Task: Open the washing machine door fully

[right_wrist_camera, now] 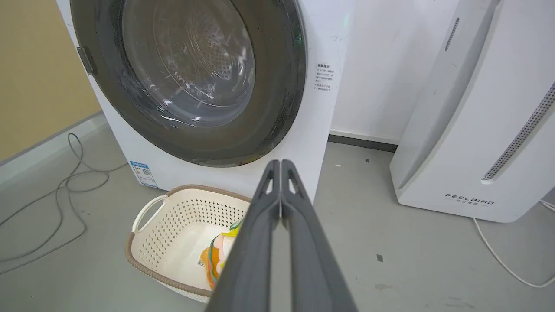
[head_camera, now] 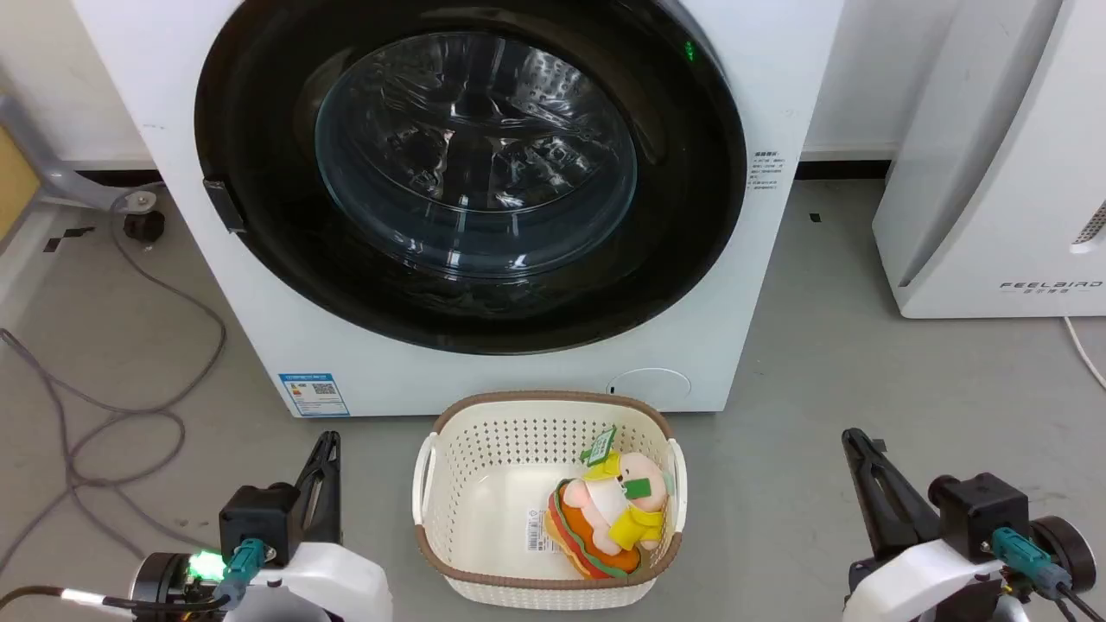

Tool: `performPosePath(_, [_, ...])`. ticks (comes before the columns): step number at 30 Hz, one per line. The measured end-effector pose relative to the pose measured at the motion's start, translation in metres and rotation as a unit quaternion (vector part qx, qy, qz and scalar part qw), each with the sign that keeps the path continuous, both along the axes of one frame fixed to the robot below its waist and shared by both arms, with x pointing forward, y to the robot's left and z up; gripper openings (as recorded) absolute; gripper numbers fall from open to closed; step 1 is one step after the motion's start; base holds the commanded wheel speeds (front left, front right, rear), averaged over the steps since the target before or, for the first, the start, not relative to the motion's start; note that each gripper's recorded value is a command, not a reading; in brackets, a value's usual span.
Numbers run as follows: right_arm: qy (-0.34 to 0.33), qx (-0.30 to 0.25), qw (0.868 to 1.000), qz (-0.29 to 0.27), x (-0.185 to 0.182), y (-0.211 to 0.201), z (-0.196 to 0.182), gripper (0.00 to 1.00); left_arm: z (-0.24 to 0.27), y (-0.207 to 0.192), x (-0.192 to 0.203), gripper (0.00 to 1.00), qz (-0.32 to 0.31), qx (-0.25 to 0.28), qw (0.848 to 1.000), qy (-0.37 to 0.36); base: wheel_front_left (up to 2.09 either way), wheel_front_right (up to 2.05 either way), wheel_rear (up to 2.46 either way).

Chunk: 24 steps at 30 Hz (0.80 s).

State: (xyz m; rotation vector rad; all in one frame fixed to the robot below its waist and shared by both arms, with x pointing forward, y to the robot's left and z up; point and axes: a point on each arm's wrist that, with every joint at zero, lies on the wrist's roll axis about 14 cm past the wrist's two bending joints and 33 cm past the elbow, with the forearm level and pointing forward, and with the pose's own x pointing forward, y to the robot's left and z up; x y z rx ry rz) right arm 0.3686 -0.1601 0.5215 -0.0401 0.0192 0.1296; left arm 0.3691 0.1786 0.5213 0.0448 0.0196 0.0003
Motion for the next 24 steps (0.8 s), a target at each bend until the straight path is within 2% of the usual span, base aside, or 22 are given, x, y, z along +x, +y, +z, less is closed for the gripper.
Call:
performPosePath(14, [0.000, 0.000, 1.000, 0.000, 0.0000, 0.0002, 0.0000, 0.00, -0.0001, -0.0001, 0.0000, 0.00, 0.000, 0.001, 1.000, 0.000, 0.00, 0.00, 0.00])
performPosePath(15, [0.000, 0.000, 1.000, 0.000, -0.0001, 0.0001, -0.0002, 1.00, -0.0004, -0.0002, -0.0002, 1.00, 0.000, 0.001, 1.000, 0.001, 0.00, 0.00, 0.00])
performPosePath(24, [0.000, 0.001, 1.000, -0.001, -0.0004, -0.0005, -0.0009, 1.00, -0.0032, -0.0017, -0.0003, 1.00, -0.003, 0.000, 1.000, 0.003, 0.00, 0.00, 0.00])
